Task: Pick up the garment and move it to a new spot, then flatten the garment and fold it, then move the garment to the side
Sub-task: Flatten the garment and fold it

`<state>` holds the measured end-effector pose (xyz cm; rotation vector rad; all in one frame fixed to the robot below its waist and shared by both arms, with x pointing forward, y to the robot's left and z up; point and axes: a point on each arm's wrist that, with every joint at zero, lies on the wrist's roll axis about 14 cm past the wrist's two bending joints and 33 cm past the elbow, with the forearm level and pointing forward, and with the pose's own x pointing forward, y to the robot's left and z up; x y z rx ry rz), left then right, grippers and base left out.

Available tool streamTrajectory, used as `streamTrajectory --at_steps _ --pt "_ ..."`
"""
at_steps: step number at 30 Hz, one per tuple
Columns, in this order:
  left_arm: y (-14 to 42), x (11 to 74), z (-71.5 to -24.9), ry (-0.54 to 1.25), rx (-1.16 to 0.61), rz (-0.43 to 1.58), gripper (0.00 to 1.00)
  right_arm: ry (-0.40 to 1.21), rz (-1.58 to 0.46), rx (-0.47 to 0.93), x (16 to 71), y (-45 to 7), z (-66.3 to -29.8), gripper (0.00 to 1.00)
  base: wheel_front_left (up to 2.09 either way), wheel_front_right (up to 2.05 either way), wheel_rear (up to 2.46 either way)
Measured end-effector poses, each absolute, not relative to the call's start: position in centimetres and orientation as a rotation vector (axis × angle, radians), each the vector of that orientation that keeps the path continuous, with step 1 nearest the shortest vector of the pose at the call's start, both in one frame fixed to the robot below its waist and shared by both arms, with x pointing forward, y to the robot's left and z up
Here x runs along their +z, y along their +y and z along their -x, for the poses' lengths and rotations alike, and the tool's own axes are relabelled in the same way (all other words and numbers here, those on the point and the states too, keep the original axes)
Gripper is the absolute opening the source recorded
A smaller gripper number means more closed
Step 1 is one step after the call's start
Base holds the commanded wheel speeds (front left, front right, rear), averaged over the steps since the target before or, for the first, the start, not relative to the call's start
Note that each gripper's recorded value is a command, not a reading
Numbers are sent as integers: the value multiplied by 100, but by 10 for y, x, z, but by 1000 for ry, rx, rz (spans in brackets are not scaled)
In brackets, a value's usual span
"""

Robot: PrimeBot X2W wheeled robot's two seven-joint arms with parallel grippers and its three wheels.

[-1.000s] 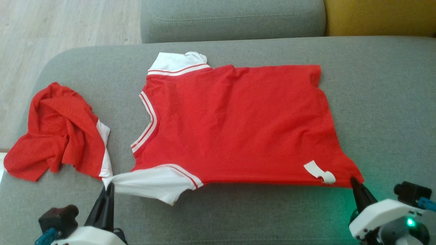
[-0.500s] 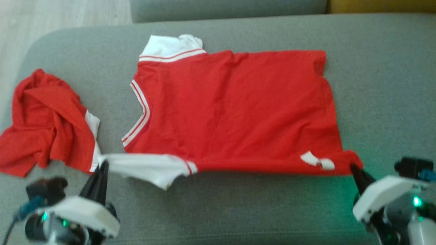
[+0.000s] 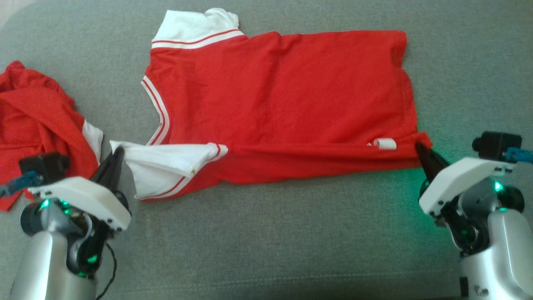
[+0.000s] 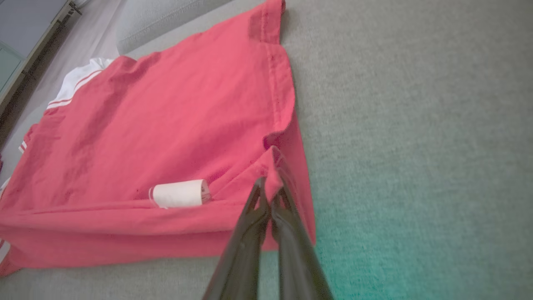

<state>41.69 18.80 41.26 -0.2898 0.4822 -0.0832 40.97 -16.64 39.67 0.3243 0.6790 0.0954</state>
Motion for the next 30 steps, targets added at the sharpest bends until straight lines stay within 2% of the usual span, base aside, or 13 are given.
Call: streamTrajectory --at_steps 3,4,5,8,18,23,30 --pt "187 407 -424 497 -87 306 0 633 -321 105 403 -163 -422 0 0 0 0" --pt "187 406 -425 501 -89 306 47 614 -317 112 406 -161 -426 80 0 0 0" --pt "188 405 -427 498 -87 307 100 587 -316 116 410 -159 -430 100 0 0 0" --pt "191 408 -432 458 -75 306 100 509 -305 119 420 -158 -437 100 0 0 0" --pt "201 467 -447 63 -10 157 100 116 -126 162 479 -154 -452 100 0 0 0" --pt "193 478 -434 8 -13 139 100 81 -108 164 484 -153 -439 100 0 0 0" --pt "187 469 -402 36 -5 145 100 105 -115 153 476 -154 -406 100 0 0 0"
